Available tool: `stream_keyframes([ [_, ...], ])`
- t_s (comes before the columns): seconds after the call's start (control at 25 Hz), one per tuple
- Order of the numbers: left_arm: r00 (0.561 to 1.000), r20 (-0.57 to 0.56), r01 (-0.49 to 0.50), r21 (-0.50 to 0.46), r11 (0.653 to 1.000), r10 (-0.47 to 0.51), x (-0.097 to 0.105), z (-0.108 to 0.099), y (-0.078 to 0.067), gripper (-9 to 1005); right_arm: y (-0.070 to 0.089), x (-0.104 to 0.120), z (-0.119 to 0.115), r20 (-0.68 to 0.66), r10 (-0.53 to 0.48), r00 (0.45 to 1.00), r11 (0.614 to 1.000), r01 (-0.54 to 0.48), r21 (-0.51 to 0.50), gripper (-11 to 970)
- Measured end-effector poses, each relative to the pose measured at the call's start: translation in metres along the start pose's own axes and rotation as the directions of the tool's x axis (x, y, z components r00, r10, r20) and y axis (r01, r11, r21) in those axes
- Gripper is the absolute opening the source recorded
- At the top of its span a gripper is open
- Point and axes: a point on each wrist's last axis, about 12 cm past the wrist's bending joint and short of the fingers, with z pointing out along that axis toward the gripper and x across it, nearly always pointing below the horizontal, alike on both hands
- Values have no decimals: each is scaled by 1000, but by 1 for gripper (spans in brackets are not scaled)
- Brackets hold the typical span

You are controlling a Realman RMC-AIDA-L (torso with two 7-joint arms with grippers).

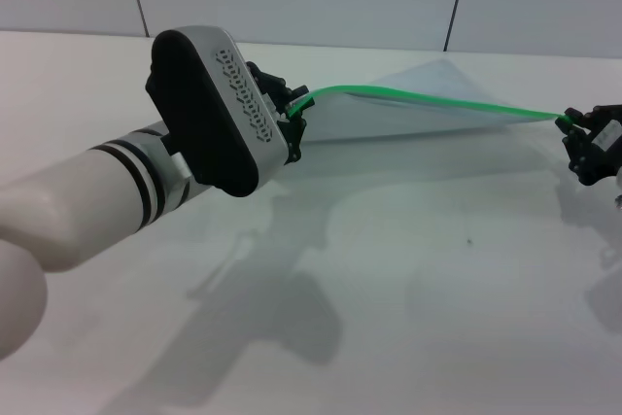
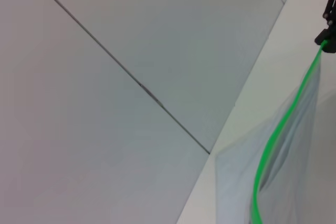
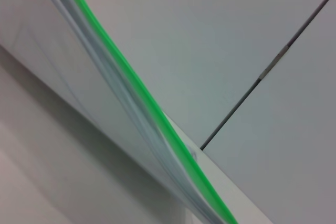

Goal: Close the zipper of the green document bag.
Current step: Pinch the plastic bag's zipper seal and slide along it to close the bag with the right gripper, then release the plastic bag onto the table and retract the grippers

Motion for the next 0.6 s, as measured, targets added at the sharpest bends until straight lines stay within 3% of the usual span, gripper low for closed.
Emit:
stream_keyframes([
  [0.44, 1000, 1, 2, -29, 1000, -2, 2, -1, 4, 95, -4, 7, 2, -59, 4, 998, 999, -1, 54, 138],
  [0.6, 999, 16, 34, -79, 996, -33, 4, -1, 11, 96, -4, 8, 3, -88, 66, 994, 992, -56, 112, 180],
])
